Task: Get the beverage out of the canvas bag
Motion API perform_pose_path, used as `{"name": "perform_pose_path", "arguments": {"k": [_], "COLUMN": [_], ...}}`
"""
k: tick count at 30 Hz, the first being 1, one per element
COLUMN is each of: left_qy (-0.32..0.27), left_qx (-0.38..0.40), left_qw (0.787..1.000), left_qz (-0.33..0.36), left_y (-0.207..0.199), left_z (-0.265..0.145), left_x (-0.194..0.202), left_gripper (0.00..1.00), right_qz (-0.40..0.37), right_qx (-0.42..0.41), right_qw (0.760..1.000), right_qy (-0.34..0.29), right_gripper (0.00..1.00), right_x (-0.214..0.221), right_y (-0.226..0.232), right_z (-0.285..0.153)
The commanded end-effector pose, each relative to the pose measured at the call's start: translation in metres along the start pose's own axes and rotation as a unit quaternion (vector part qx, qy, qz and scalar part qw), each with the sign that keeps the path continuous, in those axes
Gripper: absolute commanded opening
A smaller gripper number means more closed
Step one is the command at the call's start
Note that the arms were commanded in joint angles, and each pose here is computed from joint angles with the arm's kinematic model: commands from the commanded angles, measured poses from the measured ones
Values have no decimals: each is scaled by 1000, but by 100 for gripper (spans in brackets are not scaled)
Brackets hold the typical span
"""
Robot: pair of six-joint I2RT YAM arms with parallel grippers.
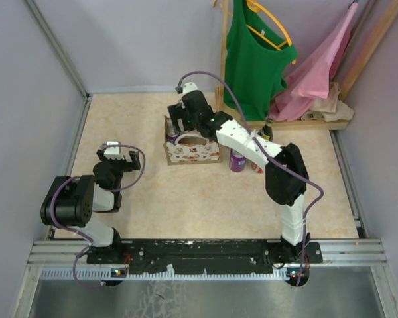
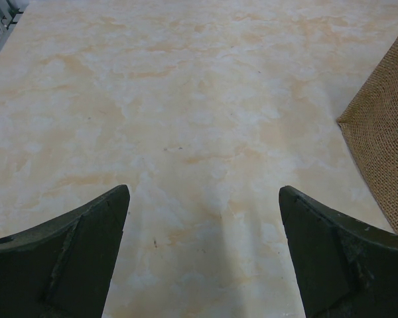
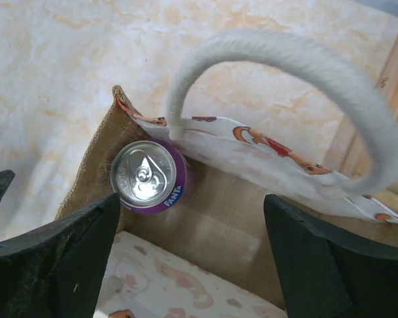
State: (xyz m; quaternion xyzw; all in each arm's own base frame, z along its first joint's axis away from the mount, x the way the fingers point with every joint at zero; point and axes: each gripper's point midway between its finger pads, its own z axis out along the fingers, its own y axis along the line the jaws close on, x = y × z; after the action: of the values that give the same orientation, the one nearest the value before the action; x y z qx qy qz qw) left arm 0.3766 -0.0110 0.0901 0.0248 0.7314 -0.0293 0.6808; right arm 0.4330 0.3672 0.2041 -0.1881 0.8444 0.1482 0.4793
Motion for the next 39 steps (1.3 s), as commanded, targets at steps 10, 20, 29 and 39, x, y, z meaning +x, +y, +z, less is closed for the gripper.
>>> {"name": "perform_pose_path", "arguments": {"k": [10, 20, 29, 39], "left_qy": [-8, -8, -8, -8], "left_qx": [0, 0, 0, 0], "left_qw": [1000, 1000, 1000, 1000], "left_qz": [4, 5, 5, 5], "left_y": [0, 0, 0, 0], "left_z": [3, 3, 3, 3], "left_x": [-4, -5, -4, -5], "left_gripper": [100, 100, 100, 100], "right_qz": [-16, -32, -54, -66], "right_qx": [-58, -90, -97, -72], "right_qw": [998, 995, 993, 994], "right_qy": [23, 28, 47, 51], "right_gripper": [99, 99, 99, 99], "right_x": [14, 22, 42, 57], "right_y": [31, 40, 45, 39], "right_z": [23, 27, 43, 66]}}
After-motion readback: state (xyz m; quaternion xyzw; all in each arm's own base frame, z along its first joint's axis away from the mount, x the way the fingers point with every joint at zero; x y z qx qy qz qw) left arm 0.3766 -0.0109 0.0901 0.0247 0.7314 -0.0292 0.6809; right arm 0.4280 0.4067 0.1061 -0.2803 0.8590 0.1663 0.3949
